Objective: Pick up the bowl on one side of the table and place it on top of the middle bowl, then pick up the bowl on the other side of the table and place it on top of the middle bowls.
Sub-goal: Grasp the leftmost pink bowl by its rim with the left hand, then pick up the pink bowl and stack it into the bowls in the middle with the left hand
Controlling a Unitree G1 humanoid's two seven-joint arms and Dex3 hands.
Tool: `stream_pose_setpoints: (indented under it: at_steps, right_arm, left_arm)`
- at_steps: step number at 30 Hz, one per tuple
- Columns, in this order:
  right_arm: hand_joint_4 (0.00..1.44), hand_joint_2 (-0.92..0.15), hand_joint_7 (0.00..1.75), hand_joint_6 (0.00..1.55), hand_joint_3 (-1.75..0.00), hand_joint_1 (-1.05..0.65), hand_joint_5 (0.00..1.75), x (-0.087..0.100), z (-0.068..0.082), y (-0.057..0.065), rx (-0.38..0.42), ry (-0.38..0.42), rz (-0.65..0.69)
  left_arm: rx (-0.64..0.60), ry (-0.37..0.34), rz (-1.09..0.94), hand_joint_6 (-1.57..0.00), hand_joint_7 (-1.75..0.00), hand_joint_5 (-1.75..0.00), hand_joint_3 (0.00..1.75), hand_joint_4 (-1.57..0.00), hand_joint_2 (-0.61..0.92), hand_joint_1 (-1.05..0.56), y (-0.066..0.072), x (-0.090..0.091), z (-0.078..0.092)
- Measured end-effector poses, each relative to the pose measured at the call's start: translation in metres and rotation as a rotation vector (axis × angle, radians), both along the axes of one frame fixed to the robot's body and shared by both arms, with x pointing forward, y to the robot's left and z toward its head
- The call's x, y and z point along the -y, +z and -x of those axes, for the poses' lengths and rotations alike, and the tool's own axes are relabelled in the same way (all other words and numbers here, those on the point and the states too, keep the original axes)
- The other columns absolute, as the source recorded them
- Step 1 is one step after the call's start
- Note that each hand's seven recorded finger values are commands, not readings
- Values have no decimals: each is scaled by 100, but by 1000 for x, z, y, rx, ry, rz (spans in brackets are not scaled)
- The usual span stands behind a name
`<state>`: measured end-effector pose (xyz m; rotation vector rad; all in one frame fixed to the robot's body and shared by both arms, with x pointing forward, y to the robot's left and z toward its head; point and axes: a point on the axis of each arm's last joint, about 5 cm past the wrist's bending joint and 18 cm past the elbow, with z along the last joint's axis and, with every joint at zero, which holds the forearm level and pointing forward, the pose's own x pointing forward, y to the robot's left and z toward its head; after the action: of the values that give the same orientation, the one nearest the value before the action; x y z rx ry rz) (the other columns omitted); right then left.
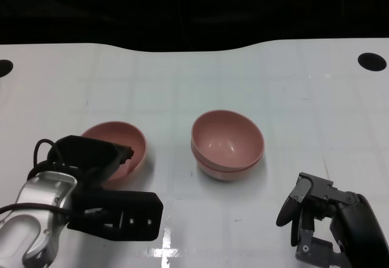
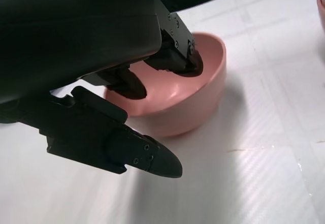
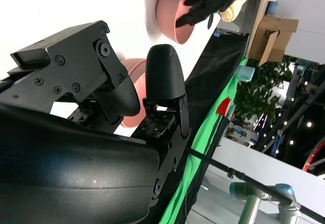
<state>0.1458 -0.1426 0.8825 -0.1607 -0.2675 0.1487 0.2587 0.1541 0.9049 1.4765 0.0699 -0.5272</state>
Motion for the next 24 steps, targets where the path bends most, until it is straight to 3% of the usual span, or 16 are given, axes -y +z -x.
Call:
stream_pose_setpoints:
  at_steps: [1, 4, 5, 6, 7, 8, 10, 13, 14, 16, 17, 20, 24]
  right_arm:
    - [94, -28, 152, 84, -158, -5, 175, 0, 0, 0, 1, 0, 1]
    - [93, -27, 152, 84, -159, -5, 175, 0, 0, 0, 3, -1, 4]
    - [93, -27, 152, 84, -159, -5, 175, 0, 0, 0, 3, -1, 4]
    - [93, -27, 152, 84, -159, -5, 175, 0, 0, 0, 3, -1, 4]
    - [93, -27, 152, 84, -159, -5, 175, 0, 0, 0, 3, -1, 4]
    - [93, -27, 151, 84, -159, -5, 175, 0, 0, 0, 3, -1, 4]
    - [93, -27, 151, 84, -159, -5, 175, 0, 0, 0, 3, -1, 4]
    - [94, -27, 151, 84, -159, -5, 175, 0, 0, 0, 3, -1, 4]
    - [94, -27, 151, 84, -159, -5, 175, 0, 0, 0, 4, -1, 4]
    - [94, -27, 151, 84, -159, -5, 175, 0, 0, 0, 14, 0, 3]
    - [93, -27, 151, 84, -159, -5, 175, 0, 0, 0, 16, 0, 3]
    - [93, -27, 151, 84, -159, -5, 175, 0, 0, 0, 20, 1, 2]
    - [94, -26, 151, 84, -159, -5, 175, 1, 0, 0, 18, 0, 3]
  left_arm:
    - [-17, -7, 22, -100, -13, -133, 13, -78, 92, -32, -4, 1, -2]
    - [1, -17, 64, -109, -14, -149, 14, -77, 92, -30, -7, 0, -8]
    - [15, -20, 74, -105, -52, -164, 20, -77, 92, -27, -7, 0, -10]
    - [34, -25, 83, -97, -77, -169, 22, -77, 92, -26, -8, 0, -10]
    - [50, -31, 91, -93, -90, -172, 23, -77, 92, -26, -10, -1, -10]
    - [75, -34, 104, -77, -133, -173, 40, -82, 89, -25, -11, -1, -9]
    - [119, -41, 130, -67, -159, -174, 49, -84, 87, -25, -11, 0, -9]
    - [136, -44, 154, -63, -167, -175, 53, -85, 86, -25, -13, 0, -7]
    - [150, -41, 158, -62, -172, -175, 70, -89, 73, -23, -14, -1, -6]
    - [236, -43, 192, -60, -172, -175, 91, -91, 63, -23, -12, 1, -3]
    - [280, -54, 212, -65, -163, -175, 101, -90, 59, -24, -10, 2, -3]
    - [373, -80, 251, -68, -161, -175, 108, -90, 53, -25, 2, 5, -3]
    - [410, -92, 266, -71, -153, -175, 106, -88, 48, -25, 8, 6, -3]
